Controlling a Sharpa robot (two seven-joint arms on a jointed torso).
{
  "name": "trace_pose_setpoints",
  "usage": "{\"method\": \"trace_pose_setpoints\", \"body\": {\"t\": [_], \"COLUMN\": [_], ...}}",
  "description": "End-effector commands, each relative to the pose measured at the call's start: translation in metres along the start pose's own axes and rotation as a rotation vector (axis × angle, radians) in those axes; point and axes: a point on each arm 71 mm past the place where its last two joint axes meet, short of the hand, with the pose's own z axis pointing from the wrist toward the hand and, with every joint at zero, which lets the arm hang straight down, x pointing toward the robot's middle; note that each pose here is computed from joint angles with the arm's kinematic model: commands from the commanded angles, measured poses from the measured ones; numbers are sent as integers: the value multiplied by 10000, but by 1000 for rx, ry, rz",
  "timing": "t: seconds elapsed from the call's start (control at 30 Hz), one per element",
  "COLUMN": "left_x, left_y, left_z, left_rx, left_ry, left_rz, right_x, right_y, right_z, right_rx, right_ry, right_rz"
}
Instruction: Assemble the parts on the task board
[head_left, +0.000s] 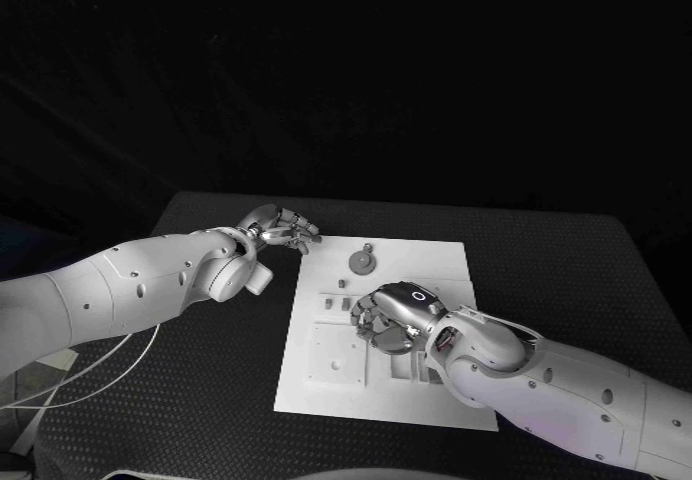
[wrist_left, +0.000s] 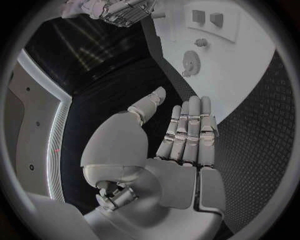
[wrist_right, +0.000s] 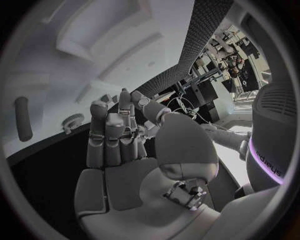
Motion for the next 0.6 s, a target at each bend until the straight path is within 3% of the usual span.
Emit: {"method": "trace_pose_setpoints", "body": {"t": [0.03, 0.6], "left_x": [19, 23], "left_y": [-20, -22], "left_z": [5, 4], "left_rx": [9, 9], "left_ry": [10, 11], "left_rz": [-4, -4], "right_x": [15, 182], "right_y": [16, 24], "right_z": [8, 19], "right_rx": [-17, -7], "right_ry": [-3, 52], "right_rz": [6, 21]}}
